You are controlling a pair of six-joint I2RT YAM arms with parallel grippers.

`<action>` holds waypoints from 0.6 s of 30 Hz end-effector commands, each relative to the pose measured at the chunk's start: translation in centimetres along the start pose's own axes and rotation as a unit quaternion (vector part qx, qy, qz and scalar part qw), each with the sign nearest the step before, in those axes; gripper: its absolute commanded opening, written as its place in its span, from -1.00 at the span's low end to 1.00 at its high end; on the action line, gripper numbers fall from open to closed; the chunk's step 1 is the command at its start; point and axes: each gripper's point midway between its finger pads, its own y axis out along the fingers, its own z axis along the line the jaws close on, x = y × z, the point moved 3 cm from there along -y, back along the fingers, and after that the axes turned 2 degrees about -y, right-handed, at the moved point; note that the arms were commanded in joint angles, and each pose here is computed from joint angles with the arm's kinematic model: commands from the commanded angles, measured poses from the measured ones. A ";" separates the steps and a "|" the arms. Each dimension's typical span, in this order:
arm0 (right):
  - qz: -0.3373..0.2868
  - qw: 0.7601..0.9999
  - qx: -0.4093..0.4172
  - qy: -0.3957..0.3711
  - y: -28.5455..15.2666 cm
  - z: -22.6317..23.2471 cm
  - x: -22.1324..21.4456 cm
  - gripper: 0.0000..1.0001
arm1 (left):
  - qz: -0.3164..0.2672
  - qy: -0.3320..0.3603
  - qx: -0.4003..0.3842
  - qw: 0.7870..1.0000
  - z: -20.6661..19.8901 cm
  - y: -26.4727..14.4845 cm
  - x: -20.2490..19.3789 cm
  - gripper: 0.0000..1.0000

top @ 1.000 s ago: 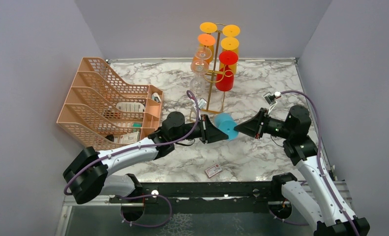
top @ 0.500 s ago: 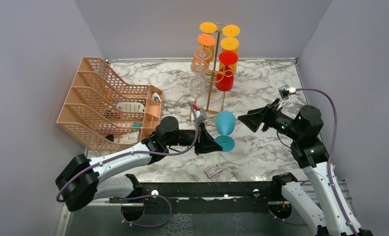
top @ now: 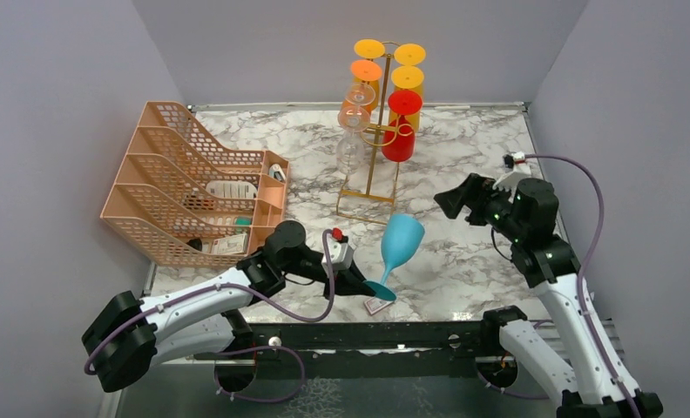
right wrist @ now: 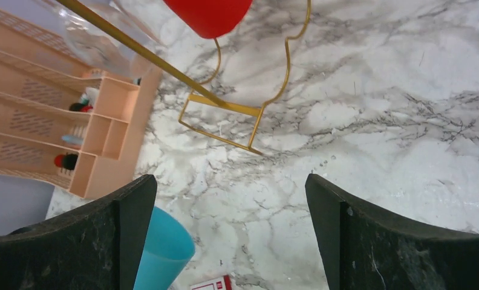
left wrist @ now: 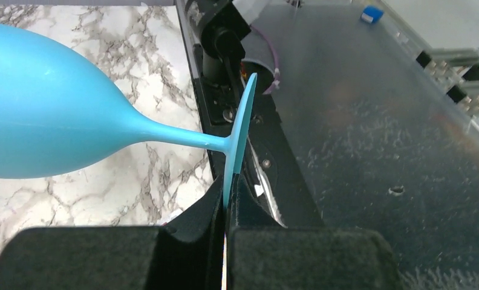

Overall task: Take the wine glass off the wine glass rack
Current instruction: Place the wine glass at the center of the board.

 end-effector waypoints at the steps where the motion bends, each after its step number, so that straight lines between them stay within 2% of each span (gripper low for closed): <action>1: 0.064 0.997 0.052 -0.013 1.1 1.1 -1.2 0.91 | 0.029 0.077 -0.021 0.996 -0.4 -0.9 -1.2 -1.00; 3: 0.114 0.975 0.192 -0.010 1.2 4.6 -2.2 0.86 | 0.060 0.074 -0.012 0.995 -0.1 -1.1 -1.9 -1.00; 5: 0.176 0.930 0.323 0.011 0.2 7.4 -3.3 0.77 | 0.087 0.075 -0.006 0.993 0.2 -1.4 -2.5 -1.00; 6: 0.203 0.913 0.353 0.029 0.1 7.8 -3.7 0.72 | 0.096 0.076 -0.005 0.992 0.3 -1.6 -2.7 -1.00; 10: 0.277 0.870 0.400 0.080 -0.1 8.1 -5.0 0.56 | 0.097 0.093 0.000 0.991 0.4 -1.7 -2.4 -1.00; 14: 0.305 0.859 0.401 0.093 -0.1 7.7 -5.9 0.44 | 0.082 0.106 0.002 0.991 0.4 -1.6 -1.7 -1.00; 18: 0.327 0.834 0.433 0.103 -0.9 8.3 -6.6 0.21 | 0.079 0.107 0.003 0.991 0.5 -1.6 -1.7 -1.00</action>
